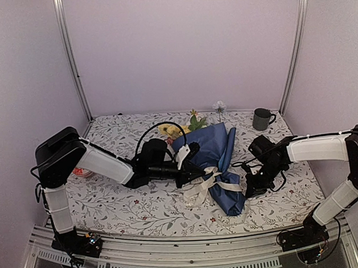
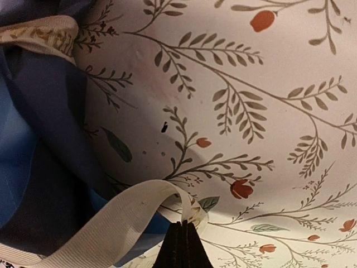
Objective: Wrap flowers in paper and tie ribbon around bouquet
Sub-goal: Cross the half-tied ribbon over the folded bouquet.
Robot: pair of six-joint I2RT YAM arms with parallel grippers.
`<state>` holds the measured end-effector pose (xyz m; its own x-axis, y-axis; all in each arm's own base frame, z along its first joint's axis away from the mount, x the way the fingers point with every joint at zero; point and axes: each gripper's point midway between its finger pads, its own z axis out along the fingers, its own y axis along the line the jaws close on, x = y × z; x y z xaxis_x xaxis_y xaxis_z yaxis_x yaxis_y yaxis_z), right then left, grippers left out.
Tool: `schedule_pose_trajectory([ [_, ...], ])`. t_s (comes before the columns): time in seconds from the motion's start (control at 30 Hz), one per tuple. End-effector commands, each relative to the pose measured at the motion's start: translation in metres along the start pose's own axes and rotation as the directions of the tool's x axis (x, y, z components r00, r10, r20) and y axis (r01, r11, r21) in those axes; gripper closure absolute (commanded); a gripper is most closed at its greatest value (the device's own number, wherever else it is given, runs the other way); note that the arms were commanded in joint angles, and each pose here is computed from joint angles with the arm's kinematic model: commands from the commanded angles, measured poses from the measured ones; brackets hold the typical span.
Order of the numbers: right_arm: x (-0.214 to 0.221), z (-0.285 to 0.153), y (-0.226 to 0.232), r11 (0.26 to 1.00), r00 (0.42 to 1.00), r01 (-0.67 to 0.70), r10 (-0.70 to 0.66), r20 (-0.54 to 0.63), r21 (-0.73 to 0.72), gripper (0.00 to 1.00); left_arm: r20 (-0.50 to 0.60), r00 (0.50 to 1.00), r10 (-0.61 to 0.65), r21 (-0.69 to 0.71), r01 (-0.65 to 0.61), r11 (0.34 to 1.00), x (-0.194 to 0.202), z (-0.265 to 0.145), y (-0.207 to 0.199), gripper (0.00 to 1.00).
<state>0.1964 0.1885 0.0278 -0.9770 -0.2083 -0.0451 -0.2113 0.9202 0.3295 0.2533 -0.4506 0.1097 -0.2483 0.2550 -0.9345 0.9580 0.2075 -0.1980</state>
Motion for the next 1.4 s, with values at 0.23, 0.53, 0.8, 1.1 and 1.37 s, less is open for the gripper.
schedule_pose_trajectory([
  [0.23, -0.006, -0.043, 0.019, 0.998, 0.996, 0.024, -0.019, 0.085, -0.056, 1.0, -0.004, 1.0, -0.002, 0.009, 0.002, 1.0, 0.001, 0.002, 0.003, 1.0],
  [0.53, -0.016, -0.111, 0.129, 0.849, 0.919, 0.345, -0.218, 0.33, -0.401, 1.0, -0.002, 1.0, -0.005, 0.01, 0.005, 1.0, 0.001, 0.002, 0.003, 1.0],
  [0.8, -0.036, -0.126, 0.193, 0.713, 0.843, 0.504, -0.284, 0.457, -0.488, 1.0, 0.004, 1.0, -0.022, 0.003, 0.022, 1.0, 0.002, 0.0, 0.005, 1.0],
  [1.1, -0.061, -0.118, 0.19, 0.747, 0.813, 0.509, -0.252, 0.526, -0.428, 1.0, 0.014, 0.999, -0.043, -0.012, 0.043, 0.999, 0.0, -0.002, 0.011, 1.0],
  [1.37, -0.043, -0.041, 0.161, 0.791, 0.895, 0.416, -0.267, 0.358, -0.449, 1.0, -0.016, 0.998, -0.06, -0.011, 0.06, 0.998, 0.015, 0.004, 0.015, 1.0],
])
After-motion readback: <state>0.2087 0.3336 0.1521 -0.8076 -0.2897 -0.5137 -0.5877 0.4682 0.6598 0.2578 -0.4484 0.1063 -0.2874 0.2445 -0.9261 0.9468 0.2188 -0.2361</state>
